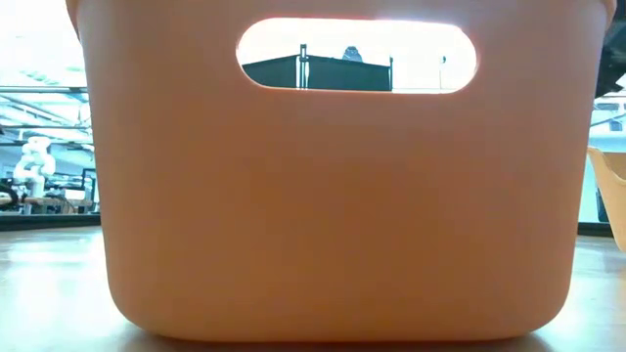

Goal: Sort blocks
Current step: Adjust the top left yellow block

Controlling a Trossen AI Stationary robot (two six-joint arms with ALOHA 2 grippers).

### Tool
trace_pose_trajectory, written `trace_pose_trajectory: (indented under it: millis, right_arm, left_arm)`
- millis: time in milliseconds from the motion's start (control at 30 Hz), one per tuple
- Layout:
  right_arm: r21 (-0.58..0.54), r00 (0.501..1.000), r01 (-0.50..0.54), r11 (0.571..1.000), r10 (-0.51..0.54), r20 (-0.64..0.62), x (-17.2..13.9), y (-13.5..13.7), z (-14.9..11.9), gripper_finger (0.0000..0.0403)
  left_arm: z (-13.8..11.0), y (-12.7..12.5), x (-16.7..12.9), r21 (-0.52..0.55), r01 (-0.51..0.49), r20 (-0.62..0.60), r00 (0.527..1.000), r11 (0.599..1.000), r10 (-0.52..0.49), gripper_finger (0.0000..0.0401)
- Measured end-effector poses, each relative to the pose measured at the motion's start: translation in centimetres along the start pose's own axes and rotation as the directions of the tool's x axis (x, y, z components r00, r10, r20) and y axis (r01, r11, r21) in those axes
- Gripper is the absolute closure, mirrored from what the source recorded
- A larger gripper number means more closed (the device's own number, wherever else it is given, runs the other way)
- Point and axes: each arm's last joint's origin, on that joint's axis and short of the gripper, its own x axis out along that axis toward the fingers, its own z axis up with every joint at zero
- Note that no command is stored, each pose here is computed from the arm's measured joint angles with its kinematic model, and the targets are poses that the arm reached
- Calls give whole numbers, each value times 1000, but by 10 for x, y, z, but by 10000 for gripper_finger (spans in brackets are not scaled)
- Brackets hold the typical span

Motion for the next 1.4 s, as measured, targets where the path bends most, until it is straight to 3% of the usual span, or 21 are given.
trace_pose_trajectory:
  millis: [133, 300, 733, 1000, 1167, 1300, 1400]
  right_arm:
    - [-4, 1000, 8, 1000, -8, -7, 4, -4, 3, 205]
    - [19, 1000, 8, 1000, -8, -18, 9, -8, 6, 205]
    - [11, 1000, -21, 1000, 21, -20, 9, -7, 7, 205]
    - [1, 999, -25, 1000, 25, -23, 9, -7, 7, 205]
    - [28, 1000, -22, 999, 23, -20, 11, -8, 8, 205]
    - [32, 1000, -26, 999, 26, -13, 11, -8, 9, 205]
    - [-1, 1000, -24, 1000, 24, -14, 11, -8, 9, 205]
  left_arm:
    - [-21, 1, 9, 45, -135, -2, 991, 990, 135, 191]
    - [-25, 9, 12, 61, -165, -9, 986, 984, 166, 191]
    - [-23, 82, -8, -34, -360, -35, 933, 932, 359, 191]
    - [-1, 81, -39, -31, -333, 40, 942, 942, 334, 191]
    - [-3, 81, -29, -64, -341, -19, 940, 938, 340, 191]
    - [5, 64, -25, -60, -195, 43, 979, 979, 197, 191]
    - [13, 55, -24, -61, -185, 65, 980, 981, 189, 191]
